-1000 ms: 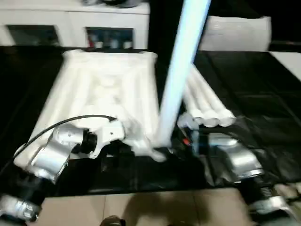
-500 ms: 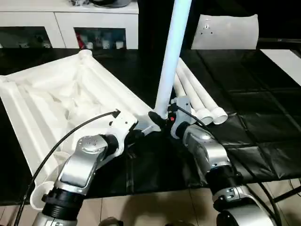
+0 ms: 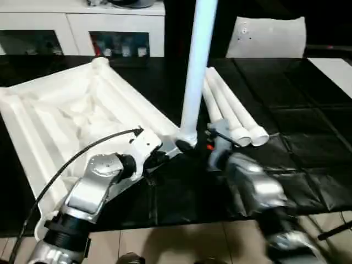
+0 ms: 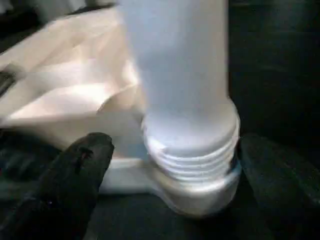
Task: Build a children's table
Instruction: Rotate leg to tighten
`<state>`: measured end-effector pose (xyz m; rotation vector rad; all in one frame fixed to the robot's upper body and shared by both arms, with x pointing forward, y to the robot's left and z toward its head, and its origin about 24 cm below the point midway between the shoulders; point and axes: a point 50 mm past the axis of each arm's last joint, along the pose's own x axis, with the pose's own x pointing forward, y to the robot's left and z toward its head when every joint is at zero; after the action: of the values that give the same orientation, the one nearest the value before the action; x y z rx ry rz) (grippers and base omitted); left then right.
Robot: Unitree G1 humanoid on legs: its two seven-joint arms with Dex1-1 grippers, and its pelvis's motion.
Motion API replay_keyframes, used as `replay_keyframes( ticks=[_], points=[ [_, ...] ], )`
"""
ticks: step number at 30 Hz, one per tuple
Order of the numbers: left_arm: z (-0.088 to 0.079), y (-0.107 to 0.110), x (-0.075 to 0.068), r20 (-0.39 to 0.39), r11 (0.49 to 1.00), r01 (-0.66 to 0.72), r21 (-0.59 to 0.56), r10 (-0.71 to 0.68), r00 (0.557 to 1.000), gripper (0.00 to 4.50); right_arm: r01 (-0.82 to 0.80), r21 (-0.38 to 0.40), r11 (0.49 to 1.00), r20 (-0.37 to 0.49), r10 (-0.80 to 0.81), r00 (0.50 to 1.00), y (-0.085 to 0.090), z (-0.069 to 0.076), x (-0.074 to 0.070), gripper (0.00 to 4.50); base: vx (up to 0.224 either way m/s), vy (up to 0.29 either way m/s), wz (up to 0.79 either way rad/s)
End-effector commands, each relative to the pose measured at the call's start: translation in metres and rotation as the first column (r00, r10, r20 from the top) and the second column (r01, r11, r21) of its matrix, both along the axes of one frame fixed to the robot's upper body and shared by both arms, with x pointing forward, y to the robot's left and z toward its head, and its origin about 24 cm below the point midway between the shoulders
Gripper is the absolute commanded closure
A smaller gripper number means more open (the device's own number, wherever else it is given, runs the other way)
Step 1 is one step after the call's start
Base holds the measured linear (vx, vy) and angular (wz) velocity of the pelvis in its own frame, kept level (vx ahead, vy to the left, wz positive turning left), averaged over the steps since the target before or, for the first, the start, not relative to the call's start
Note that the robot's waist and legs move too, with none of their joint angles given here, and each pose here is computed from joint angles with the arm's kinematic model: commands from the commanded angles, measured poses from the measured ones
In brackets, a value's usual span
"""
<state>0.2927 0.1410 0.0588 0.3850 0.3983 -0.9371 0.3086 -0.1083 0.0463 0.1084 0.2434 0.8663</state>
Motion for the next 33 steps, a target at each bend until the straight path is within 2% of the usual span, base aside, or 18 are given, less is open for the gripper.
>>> replay_keyframes(
  ticks=[1, 3, 6, 8, 9, 11, 12, 13, 18, 20, 22, 25, 26, 33],
  points=[
    [0.004, -0.004, 0.001, 0.017, 0.995, 0.102, 0.006, -0.102, 0.995, 4.5, -0.109, 0.016, 0.994, 0.043, 0.108, 0.993, 0.002, 0.011, -0.005, 0.07, 0.0, 0.0, 0.0],
    [0.004, -0.001, 0.0, 0.004, 0.984, 0.174, 0.029, -0.174, 0.985, 4.5, -0.157, -0.032, 0.987, 0.06, 0.159, 0.985, -0.009, 0.013, -0.007, 0.07, 0.0, 0.0, 0.0],
    [0.004, 0.005, -0.003, -0.032, 0.95, 0.305, 0.068, -0.303, 0.952, 4.5, -0.215, -0.058, 0.975, 0.073, 0.219, 0.973, -0.021, 0.019, -0.007, 0.07, 0.0, 0.0, 0.0],
    [0.003, 0.008, -0.004, -0.063, 0.929, 0.363, 0.071, -0.359, 0.931, 4.5, -0.286, -0.102, 0.953, 0.084, 0.294, 0.952, -0.026, 0.022, -0.009, 0.07, 0.0, 0.0, 0.0],
    [0.004, 0.012, -0.006, -0.091, 0.903, 0.421, 0.089, -0.413, 0.906, 4.5, -0.34, -0.137, 0.93, 0.08, 0.353, 0.932, -0.028, 0.023, -0.011, 0.07, 0.0, 0.0, 0.0],
    [0.005, 0.013, -0.007, -0.109, 0.89, 0.448, 0.087, -0.438, 0.892, 4.5, -0.378, -0.158, 0.912, 0.078, 0.393, 0.916, -0.028, 0.023, -0.012, 0.07, 0.0, 0.0, 0.0],
    [0.005, 0.016, -0.009, -0.138, 0.868, 0.489, 0.09, -0.475, 0.869, 4.5, -0.42, -0.187, 0.888, 0.076, 0.439, 0.895, -0.027, 0.024, -0.013, 0.07, 0.0, 0.0, 0.0],
    [0.005, 0.016, -0.009, -0.138, 0.868, 0.489, 0.09, -0.475, 0.869, 4.5, -0.42, -0.187, 0.888, 0.076, 0.439, 0.895, -0.027, 0.024, -0.013, 0.07, 0.0, 0.0, 0.0],
    [0.008, 0.021, -0.013, -0.197, 0.783, 0.607, 0.137, -0.579, 0.792, 4.5, -0.529, -0.242, 0.813, 0.056, 0.556, 0.829, -0.018, 0.021, -0.017, 0.07, 0.0, 0.0, 0.0],
    [0.008, 0.021, -0.013, -0.201, 0.778, 0.613, 0.133, -0.585, 0.786, 4.5, -0.539, -0.245, 0.806, 0.052, 0.566, 0.823, -0.016, 0.02, -0.017, 0.07, 0.0, 0.0, 0.0],
    [0.008, 0.02, -0.013, -0.195, 0.777, 0.619, 0.116, -0.593, 0.781, 4.5, -0.548, -0.232, 0.804, 0.042, 0.571, 0.82, -0.012, 0.016, -0.017, 0.35, 0.0, 0.0, 0.0],
    [0.008, 0.02, -0.013, -0.196, 0.775, 0.622, 0.114, -0.596, 0.779, 4.5, -0.559, -0.227, 0.797, 0.033, 0.58, 0.814, -0.01, 0.014, -0.018, 0.53, 0.0, 0.0, 0.0],
    [0.008, 0.02, -0.013, -0.195, 0.774, 0.622, 0.115, -0.597, 0.779, 4.5, -0.572, -0.23, 0.788, 0.029, 0.593, 0.805, -0.009, 0.013, -0.018, 0.74, 0.0, 0.0, 0.0],
    [0.006, 0.022, -0.011, -0.186, 0.78, 0.614, 0.121, -0.59, 0.786, 4.5, -0.604, -0.231, 0.763, 0.009, 0.622, 0.783, -0.008, 0.011, -0.02, 1.31, 0.0, 0.0, 0.0]
  ],
)
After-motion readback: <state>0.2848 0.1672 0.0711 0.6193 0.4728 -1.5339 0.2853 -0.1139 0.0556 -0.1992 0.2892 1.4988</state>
